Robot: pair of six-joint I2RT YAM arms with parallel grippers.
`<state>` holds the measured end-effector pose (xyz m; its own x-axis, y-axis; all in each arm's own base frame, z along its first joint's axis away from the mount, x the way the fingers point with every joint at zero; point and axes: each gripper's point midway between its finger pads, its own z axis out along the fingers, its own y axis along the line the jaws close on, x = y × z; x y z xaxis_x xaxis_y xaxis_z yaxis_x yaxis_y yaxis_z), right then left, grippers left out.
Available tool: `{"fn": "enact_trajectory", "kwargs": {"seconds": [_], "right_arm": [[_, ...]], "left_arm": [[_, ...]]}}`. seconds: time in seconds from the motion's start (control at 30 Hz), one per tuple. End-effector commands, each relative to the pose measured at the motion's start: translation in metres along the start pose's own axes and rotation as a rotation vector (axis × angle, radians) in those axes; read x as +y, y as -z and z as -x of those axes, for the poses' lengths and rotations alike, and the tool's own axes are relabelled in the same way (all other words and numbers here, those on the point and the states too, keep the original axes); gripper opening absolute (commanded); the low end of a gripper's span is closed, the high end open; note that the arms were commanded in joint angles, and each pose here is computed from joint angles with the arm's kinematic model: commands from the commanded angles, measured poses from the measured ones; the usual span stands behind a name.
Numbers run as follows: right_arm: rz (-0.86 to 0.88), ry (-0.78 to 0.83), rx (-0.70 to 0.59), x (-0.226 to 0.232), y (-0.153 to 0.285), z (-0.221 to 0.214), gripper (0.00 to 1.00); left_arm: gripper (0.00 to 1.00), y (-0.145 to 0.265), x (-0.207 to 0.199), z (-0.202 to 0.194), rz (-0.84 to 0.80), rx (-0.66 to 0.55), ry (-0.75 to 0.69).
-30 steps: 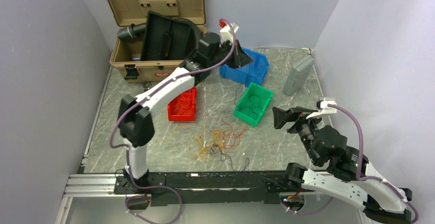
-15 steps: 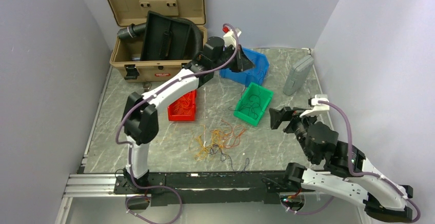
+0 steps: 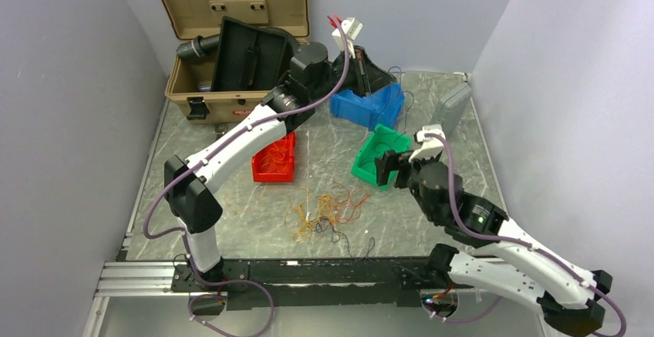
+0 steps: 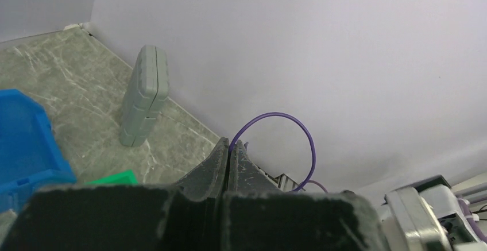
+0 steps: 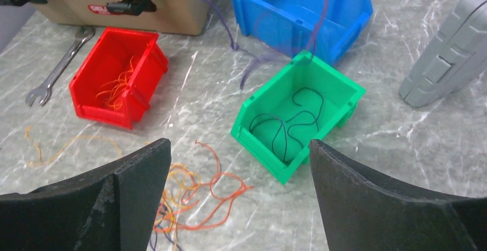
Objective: Untangle the cables
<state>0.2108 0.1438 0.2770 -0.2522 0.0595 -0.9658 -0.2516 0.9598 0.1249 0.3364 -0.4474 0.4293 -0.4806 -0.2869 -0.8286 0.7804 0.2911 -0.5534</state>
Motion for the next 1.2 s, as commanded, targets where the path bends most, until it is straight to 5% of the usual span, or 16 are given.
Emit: {"fn": "enact_trajectory", "kwargs": {"seconds": [0.0,0.23,0.4,0.47,0.57,0.7,1.17], "right_arm": [[0.098,-0.022,-0.067,0.011,-0.033,0.028,0.89],[0.19,-0.009,-0.087,0.012,-0.088,0.024,0.88],[0.296,-0.036,-0.136,0.031,-0.1,0.024,0.79],[0.281,-0.041,-0.139,0.029,-0.104,0.023,0.62],[0.233,-0.044,-0.128,0.021,-0.108,0.022,0.22],[0.153,-0.082,-0.127,0.005,-0.103,0.018,0.0],[-0.063,-0.137,0.11,-0.048,-0.138,-0.066,0.0]], "left_arm": [[0.0,0.01,-0.033,0.027,-0.055,-0.061,-0.04],[0.0,0.009,-0.038,0.024,-0.082,-0.04,-0.015],[0.0,0.008,-0.034,0.02,-0.072,-0.032,-0.019],[0.0,0.008,-0.032,0.02,-0.067,-0.026,-0.023],[0.0,0.008,-0.03,0.019,-0.056,-0.029,-0.03],[0.0,0.009,-0.01,0.017,-0.005,-0.033,-0.03],[0.0,-0.015,0.106,-0.085,0.185,0.151,0.081]]}}
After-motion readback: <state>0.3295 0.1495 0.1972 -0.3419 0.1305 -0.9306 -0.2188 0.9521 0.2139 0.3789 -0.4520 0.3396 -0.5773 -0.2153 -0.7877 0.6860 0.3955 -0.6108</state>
